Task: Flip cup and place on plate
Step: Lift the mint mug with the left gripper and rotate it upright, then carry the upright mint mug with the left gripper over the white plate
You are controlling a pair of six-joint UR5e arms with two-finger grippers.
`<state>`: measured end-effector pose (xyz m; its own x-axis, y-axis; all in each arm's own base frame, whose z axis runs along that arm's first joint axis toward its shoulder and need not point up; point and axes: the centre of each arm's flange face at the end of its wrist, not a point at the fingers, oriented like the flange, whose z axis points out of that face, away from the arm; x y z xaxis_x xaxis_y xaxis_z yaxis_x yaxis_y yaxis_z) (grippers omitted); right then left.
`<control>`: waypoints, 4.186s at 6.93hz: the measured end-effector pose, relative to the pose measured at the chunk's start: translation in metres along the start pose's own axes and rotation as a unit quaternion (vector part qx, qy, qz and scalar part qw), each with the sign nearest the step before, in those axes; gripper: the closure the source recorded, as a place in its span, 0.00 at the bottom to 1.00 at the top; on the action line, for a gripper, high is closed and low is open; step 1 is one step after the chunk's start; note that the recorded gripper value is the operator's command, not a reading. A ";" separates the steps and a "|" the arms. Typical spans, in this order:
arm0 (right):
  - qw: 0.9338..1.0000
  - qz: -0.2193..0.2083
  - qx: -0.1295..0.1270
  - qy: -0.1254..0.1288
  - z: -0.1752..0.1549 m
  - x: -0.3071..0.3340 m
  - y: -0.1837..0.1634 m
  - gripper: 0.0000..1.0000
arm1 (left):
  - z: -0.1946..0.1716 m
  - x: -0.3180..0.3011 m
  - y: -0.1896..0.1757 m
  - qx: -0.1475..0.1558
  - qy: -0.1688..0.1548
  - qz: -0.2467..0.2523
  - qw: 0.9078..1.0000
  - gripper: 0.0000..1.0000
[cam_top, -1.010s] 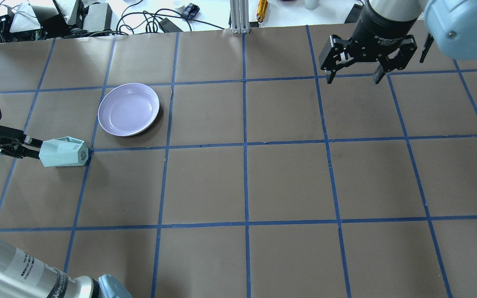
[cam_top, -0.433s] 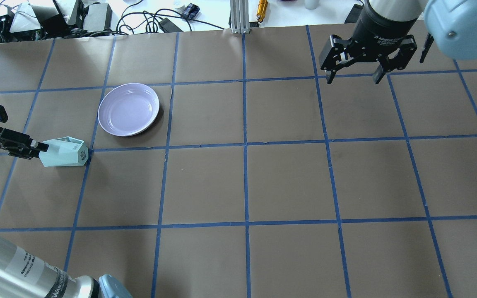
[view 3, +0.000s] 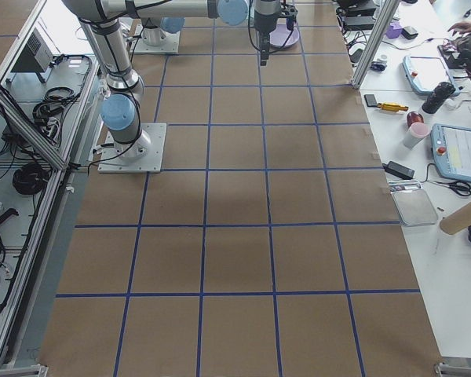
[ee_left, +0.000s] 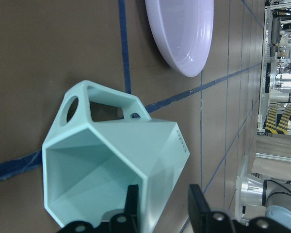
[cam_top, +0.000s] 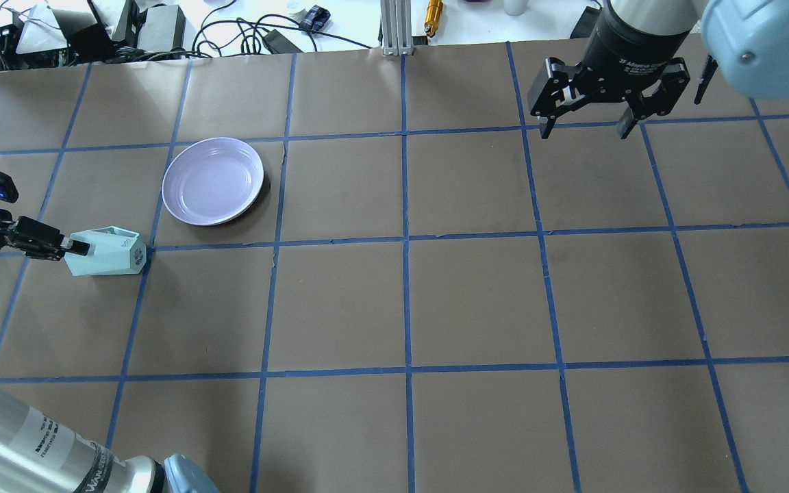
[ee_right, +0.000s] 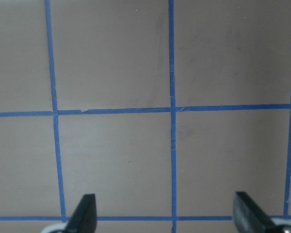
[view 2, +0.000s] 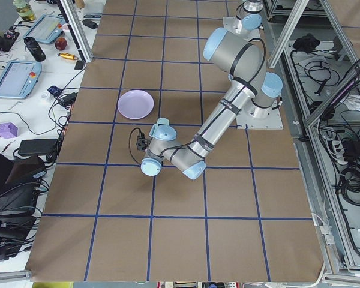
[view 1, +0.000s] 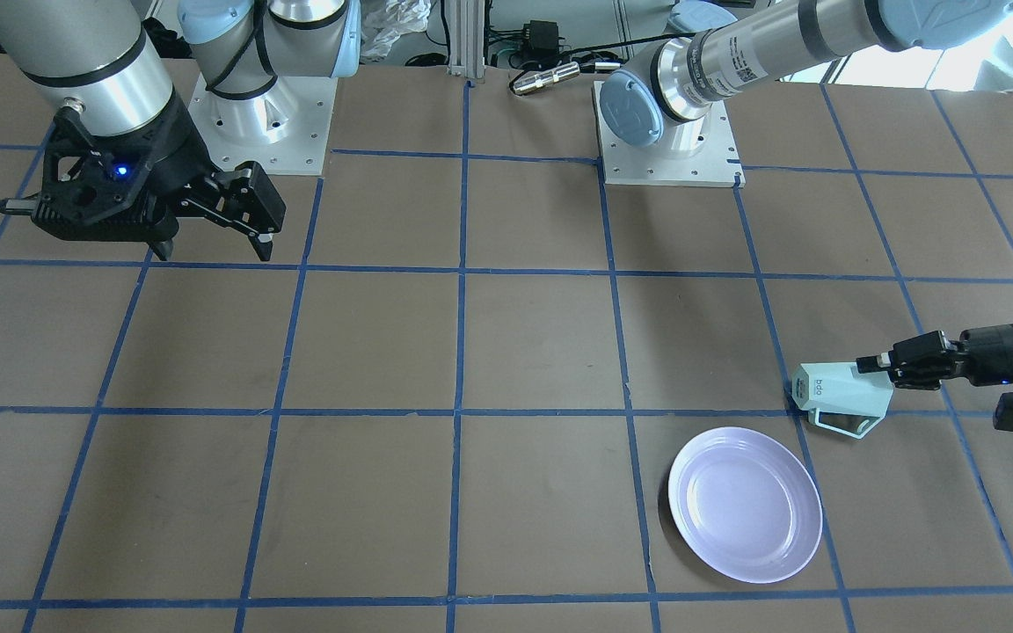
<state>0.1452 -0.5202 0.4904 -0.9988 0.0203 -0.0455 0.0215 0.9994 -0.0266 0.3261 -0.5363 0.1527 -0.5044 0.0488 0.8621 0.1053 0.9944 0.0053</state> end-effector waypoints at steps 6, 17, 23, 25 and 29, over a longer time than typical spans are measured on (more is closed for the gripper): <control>1.000 0.000 0.000 0.000 0.000 0.000 0.000 0.00 | -0.006 0.028 -0.007 0.008 -0.008 0.011 1.000 1.00; 1.000 0.000 0.000 0.000 0.000 0.000 0.000 0.00 | 0.043 0.278 -0.060 -0.136 -0.281 -0.025 0.950 1.00; 1.000 0.000 0.000 0.000 0.000 0.000 0.000 0.00 | 0.148 0.356 -0.118 -0.107 -0.448 0.041 0.887 1.00; 1.000 0.000 0.000 0.000 0.000 0.000 0.000 0.00 | 0.176 0.341 -0.129 -0.099 -0.495 0.071 0.861 1.00; 1.000 0.000 0.000 0.000 0.000 0.000 0.000 0.00 | 0.245 0.340 -0.149 -0.140 -0.538 0.175 0.813 1.00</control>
<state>0.1452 -0.5202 0.4904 -0.9988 0.0203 -0.0455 0.0215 0.9994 -0.0266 -0.0712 -0.6453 0.3208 -0.8427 0.5280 -0.1053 0.5193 0.8487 0.1003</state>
